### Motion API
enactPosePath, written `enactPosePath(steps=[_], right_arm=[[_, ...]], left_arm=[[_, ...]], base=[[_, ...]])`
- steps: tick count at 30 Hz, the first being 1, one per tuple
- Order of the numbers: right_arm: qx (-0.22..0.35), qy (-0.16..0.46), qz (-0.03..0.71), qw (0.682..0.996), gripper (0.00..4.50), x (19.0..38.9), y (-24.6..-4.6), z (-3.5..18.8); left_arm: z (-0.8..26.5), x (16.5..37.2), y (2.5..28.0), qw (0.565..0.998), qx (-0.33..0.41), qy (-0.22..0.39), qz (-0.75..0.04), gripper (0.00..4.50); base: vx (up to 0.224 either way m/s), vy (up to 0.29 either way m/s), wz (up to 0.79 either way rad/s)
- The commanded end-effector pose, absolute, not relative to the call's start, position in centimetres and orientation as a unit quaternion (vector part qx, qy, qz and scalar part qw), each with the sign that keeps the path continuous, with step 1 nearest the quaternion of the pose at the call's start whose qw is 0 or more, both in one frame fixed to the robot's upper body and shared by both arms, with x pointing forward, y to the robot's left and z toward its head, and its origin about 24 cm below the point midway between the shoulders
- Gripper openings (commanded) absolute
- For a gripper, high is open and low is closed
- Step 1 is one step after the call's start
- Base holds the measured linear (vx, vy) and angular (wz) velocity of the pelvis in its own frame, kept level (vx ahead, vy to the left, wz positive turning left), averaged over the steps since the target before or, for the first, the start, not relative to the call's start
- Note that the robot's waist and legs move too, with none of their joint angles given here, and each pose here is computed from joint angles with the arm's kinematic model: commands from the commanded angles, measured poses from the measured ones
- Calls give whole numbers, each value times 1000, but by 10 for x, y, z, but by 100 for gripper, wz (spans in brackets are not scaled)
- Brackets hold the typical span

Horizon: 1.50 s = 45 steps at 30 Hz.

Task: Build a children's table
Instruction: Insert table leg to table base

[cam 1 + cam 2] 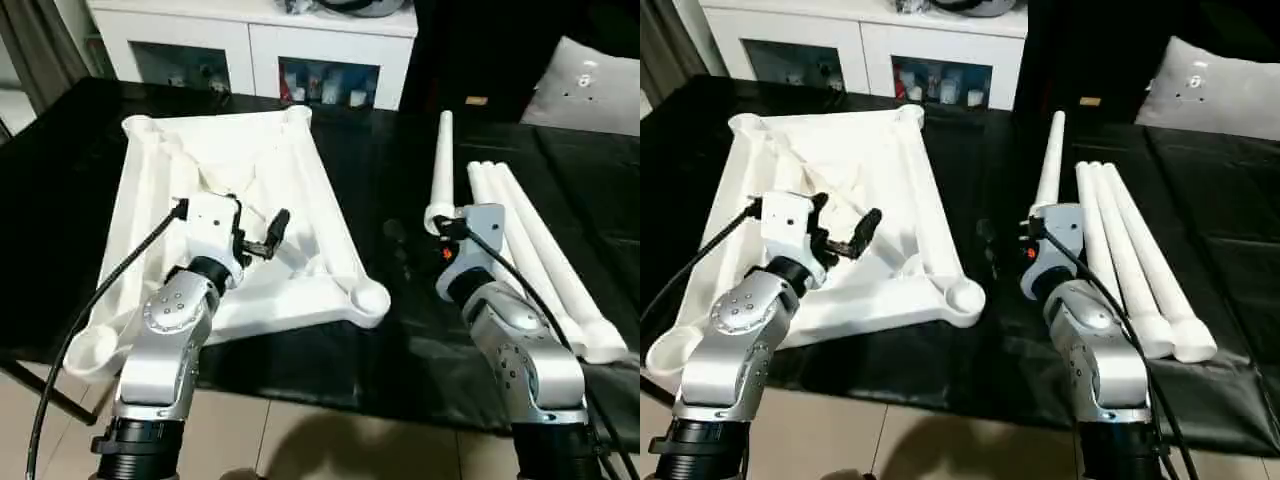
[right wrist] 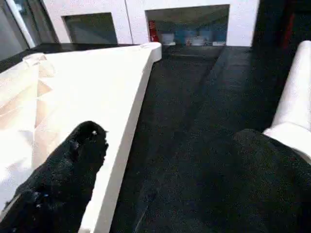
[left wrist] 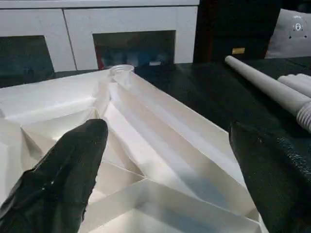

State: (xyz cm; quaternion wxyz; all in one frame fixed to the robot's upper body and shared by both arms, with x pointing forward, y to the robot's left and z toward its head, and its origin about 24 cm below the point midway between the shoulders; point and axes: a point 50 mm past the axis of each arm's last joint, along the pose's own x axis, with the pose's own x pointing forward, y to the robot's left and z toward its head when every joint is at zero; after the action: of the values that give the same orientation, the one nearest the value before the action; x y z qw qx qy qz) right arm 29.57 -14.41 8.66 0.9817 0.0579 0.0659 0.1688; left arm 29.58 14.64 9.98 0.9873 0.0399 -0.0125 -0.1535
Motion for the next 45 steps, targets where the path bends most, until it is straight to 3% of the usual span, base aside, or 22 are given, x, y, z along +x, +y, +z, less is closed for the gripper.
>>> enactPosePath(steps=[1,9,31,34,38,45], right_arm=[[54,77,168,981,450,298,-145,86],[43,67,174,982,450,297,-143,87],[19,90,180,979,450,300,-139,80],[22,100,167,981,450,300,-142,78],[50,111,129,984,450,309,-146,80],[23,154,45,987,450,336,-162,82]], left_arm=[[99,296,146,987,38,-8,-154,443],[100,297,147,987,45,-8,-154,443],[99,298,146,988,53,-12,-147,443],[97,298,145,985,62,-5,-160,443],[91,286,130,963,88,23,-254,443],[90,283,125,948,83,41,-303,443]], base=[[55,3,-6],[83,-10,-30],[54,-16,6],[38,-11,2],[29,-63,5],[3,-18,0]])
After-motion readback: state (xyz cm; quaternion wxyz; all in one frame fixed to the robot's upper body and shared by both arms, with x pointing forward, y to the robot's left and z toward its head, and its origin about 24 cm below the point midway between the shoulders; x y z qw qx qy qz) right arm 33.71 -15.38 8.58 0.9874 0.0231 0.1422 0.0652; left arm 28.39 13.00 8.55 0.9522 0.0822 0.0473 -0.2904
